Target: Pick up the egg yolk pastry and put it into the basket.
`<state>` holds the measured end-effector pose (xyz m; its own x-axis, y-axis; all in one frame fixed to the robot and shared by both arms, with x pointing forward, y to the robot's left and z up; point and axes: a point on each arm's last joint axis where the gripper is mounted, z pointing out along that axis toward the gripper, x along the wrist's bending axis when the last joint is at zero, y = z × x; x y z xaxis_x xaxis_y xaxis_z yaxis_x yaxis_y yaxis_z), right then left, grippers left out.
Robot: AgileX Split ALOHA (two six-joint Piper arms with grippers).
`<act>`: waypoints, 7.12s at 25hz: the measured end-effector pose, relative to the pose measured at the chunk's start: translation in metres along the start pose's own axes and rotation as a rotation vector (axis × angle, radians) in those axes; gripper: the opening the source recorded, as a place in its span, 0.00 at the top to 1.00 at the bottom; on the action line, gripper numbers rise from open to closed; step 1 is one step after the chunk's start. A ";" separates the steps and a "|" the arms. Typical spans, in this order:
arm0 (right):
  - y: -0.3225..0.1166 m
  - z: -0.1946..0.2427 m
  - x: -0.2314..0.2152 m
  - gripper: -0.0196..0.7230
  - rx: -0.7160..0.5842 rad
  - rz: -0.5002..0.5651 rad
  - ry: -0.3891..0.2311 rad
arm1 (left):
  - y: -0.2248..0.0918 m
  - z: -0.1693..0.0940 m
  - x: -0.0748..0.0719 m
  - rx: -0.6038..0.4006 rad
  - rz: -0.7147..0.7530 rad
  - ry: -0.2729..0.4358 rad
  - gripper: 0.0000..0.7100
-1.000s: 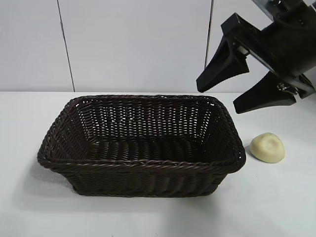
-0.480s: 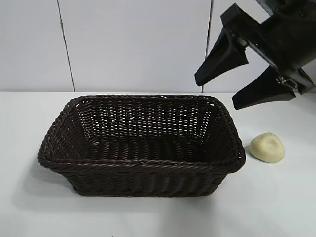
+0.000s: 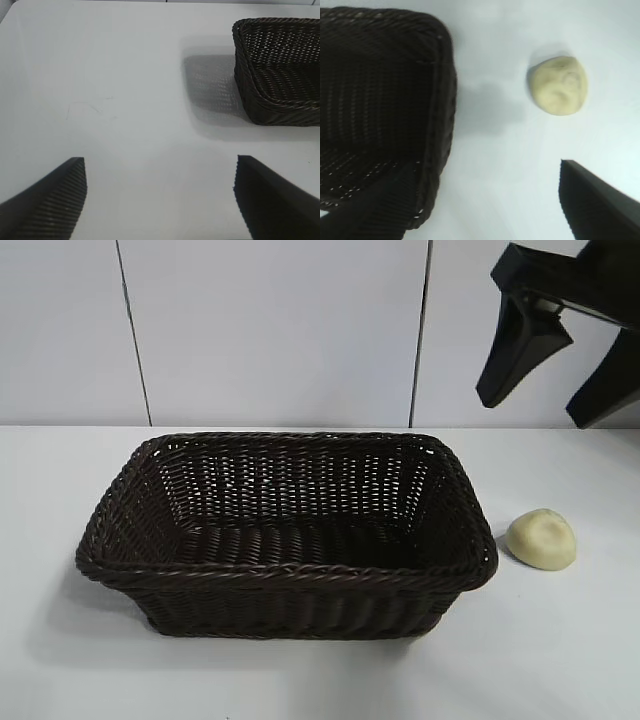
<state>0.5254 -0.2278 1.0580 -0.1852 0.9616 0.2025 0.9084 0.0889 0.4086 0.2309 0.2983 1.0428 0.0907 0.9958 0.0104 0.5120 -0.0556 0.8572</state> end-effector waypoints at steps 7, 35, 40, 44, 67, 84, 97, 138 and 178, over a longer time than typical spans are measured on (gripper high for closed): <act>0.002 -0.011 -0.054 0.21 -0.028 0.139 -0.079 | 0.000 0.000 0.000 0.000 0.000 0.000 0.18; 0.004 0.133 -0.118 0.21 0.097 0.382 -0.020 | 0.000 0.000 0.000 0.000 0.000 0.000 0.18; 0.007 0.150 -0.106 0.21 0.080 0.353 -0.017 | 0.000 0.000 0.000 0.000 0.000 0.000 0.18; 0.007 0.155 -0.104 0.21 0.073 0.358 -0.021 | 0.000 0.000 0.000 0.000 0.000 0.000 0.18; 0.040 0.064 -0.075 0.92 -0.014 0.265 0.057 | 0.000 0.000 0.000 0.000 0.000 0.000 0.18; 0.042 0.032 0.017 0.93 -0.071 0.074 0.175 | 0.000 0.000 0.000 0.000 0.000 0.000 0.18; 0.019 0.038 0.136 0.93 -0.152 -0.126 0.329 | 0.000 0.000 0.000 0.000 0.000 0.000 0.18; 0.031 0.111 0.149 0.22 0.087 -0.129 0.169 | 0.000 0.000 0.000 0.000 0.000 0.000 0.18; 0.028 0.010 -0.090 0.22 0.295 0.176 -0.366 | 0.000 0.000 0.000 0.000 0.000 0.000 0.18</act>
<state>0.5712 -0.3092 1.0425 0.0761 0.9920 -0.1009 0.9912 -0.0642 0.1161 0.2309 0.2983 1.0428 0.0907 0.9958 0.0104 0.5120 -0.0556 0.8572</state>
